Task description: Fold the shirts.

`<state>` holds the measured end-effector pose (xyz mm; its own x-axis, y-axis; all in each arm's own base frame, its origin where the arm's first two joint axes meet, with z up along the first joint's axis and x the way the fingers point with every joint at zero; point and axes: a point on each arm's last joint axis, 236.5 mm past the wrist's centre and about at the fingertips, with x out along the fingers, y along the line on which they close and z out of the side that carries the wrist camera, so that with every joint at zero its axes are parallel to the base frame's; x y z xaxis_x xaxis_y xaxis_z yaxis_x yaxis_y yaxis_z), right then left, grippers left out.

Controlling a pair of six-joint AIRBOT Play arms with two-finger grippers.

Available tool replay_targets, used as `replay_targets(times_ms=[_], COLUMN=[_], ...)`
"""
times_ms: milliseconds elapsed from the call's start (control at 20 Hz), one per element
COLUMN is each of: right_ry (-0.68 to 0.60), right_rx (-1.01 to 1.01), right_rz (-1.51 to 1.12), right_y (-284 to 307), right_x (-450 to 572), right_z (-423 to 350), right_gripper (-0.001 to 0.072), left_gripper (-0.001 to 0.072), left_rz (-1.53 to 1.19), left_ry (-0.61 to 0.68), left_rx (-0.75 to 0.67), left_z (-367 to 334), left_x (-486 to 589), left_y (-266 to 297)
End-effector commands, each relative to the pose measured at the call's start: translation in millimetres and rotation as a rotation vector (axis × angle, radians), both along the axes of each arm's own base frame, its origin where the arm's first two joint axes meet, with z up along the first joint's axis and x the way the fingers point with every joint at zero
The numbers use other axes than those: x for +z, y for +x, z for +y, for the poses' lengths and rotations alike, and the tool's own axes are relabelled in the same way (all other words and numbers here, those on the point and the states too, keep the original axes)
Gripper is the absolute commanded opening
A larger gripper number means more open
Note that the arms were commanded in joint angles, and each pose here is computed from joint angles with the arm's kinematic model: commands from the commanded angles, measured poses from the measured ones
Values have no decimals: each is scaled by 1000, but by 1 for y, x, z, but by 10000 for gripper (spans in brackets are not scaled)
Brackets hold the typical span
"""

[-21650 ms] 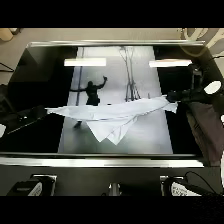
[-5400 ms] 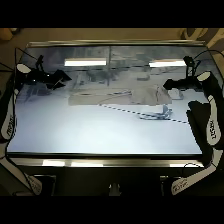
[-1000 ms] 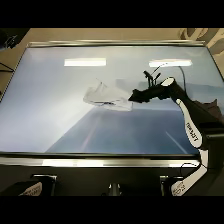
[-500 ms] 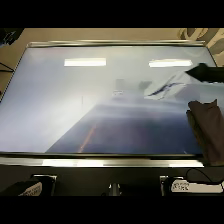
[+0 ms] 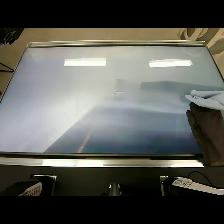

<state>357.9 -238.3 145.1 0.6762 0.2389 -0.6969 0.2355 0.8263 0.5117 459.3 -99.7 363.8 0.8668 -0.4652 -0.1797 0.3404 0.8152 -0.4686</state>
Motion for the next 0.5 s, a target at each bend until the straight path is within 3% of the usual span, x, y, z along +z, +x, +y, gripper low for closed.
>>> replay_targets(times_ms=[0,150,300,450], right_ry=[37,31,-112,-112], right_rx=[20,113,23,10], right_rz=[81,370,708,837], right_y=[-43,-106,-175,-204], right_x=[-3,-31,-59,-85], right_z=[-1,17,-8,-13], right_gripper=[15,16,15,15], left_gripper=[25,25,25,25], left_rz=[-6,-15,-24,-24], left_ry=[13,26,19,19], left_rx=[-4,2,15,13], left_z=[-1,0,3,2], left_x=[-1,-5,-4,-4], left_y=[1,8,14,13])
